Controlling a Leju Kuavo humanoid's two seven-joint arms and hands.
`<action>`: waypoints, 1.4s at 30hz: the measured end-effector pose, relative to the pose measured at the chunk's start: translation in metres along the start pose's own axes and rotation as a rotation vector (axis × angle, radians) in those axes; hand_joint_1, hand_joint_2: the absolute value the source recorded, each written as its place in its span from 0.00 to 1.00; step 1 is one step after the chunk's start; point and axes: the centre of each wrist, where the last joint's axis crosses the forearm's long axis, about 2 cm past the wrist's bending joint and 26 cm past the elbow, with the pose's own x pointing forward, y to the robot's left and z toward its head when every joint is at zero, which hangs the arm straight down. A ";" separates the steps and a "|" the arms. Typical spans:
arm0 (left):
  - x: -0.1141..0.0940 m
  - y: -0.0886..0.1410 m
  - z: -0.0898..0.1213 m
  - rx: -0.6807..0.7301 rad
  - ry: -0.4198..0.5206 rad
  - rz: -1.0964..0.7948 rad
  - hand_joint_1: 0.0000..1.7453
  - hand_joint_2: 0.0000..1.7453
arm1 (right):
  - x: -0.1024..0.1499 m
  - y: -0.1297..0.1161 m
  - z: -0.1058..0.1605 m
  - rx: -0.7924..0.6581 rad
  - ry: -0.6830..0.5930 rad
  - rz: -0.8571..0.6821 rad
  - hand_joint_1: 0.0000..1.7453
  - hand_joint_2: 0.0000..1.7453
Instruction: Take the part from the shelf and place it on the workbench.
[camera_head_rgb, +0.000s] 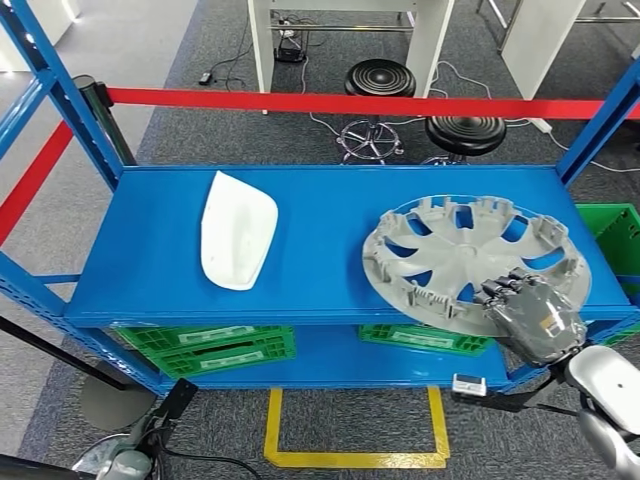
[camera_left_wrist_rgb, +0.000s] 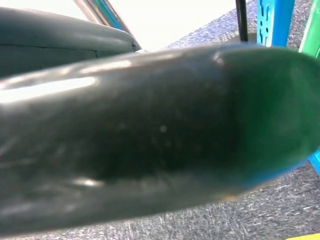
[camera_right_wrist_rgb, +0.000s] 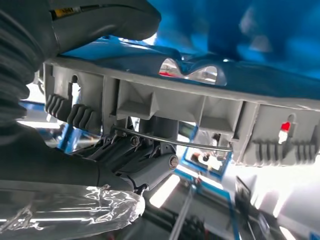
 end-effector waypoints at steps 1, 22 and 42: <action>0.000 0.000 0.000 0.001 0.001 0.000 0.00 0.00 | 0.002 -0.002 -0.002 -0.011 -0.007 0.008 1.00 1.00; -0.004 -0.001 0.002 0.002 0.012 0.002 0.00 0.00 | 0.022 -0.013 -0.016 -0.071 -0.074 0.030 1.00 1.00; -0.007 -0.002 0.004 0.017 0.013 0.014 0.00 0.00 | 0.065 -0.021 -0.005 -0.277 -0.108 0.134 1.00 1.00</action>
